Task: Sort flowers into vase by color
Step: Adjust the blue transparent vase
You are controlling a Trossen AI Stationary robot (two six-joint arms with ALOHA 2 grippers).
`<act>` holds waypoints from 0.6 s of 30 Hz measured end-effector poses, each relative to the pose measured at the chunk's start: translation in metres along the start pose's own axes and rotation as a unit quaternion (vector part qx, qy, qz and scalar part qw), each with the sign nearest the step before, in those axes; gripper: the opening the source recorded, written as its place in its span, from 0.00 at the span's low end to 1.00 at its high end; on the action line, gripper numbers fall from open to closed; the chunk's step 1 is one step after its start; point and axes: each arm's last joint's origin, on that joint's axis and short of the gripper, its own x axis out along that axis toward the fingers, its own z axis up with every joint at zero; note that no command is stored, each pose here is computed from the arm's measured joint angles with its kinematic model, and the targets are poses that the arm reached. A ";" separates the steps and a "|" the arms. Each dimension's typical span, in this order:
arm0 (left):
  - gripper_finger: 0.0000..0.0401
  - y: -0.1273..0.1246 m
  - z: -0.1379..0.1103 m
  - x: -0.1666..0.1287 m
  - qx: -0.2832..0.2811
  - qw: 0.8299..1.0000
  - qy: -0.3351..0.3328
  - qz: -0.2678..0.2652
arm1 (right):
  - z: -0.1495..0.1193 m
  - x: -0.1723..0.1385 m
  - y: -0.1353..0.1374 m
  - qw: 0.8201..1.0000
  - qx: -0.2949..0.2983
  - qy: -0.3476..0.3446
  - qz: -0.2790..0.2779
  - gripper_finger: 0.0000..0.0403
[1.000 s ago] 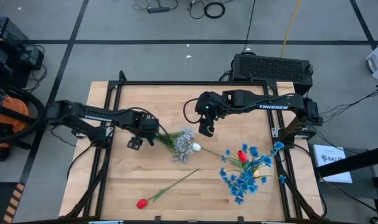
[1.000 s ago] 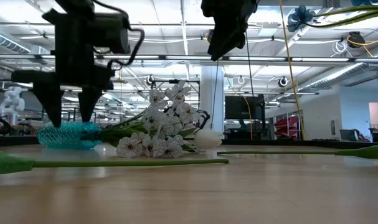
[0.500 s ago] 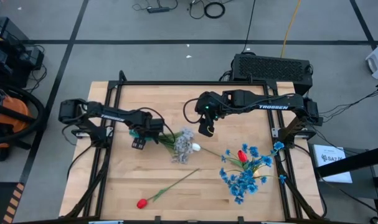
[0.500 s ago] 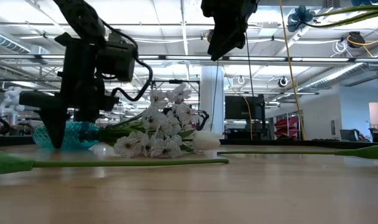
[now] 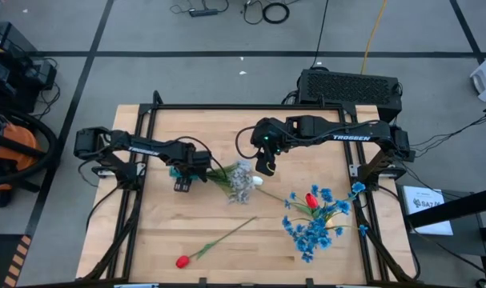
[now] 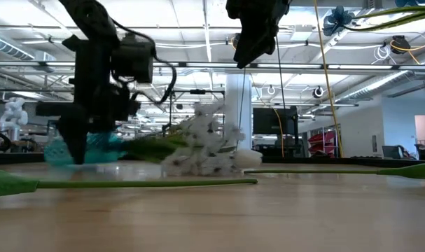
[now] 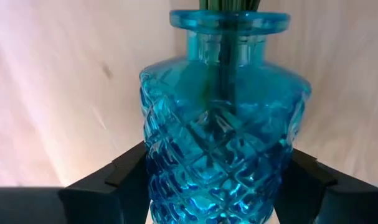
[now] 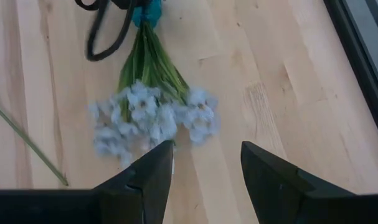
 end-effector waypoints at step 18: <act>0.63 0.007 -0.017 -0.082 -0.157 0.921 -0.354 0.035 | -0.004 -0.014 -0.005 0.998 -0.018 -0.001 -0.058 0.45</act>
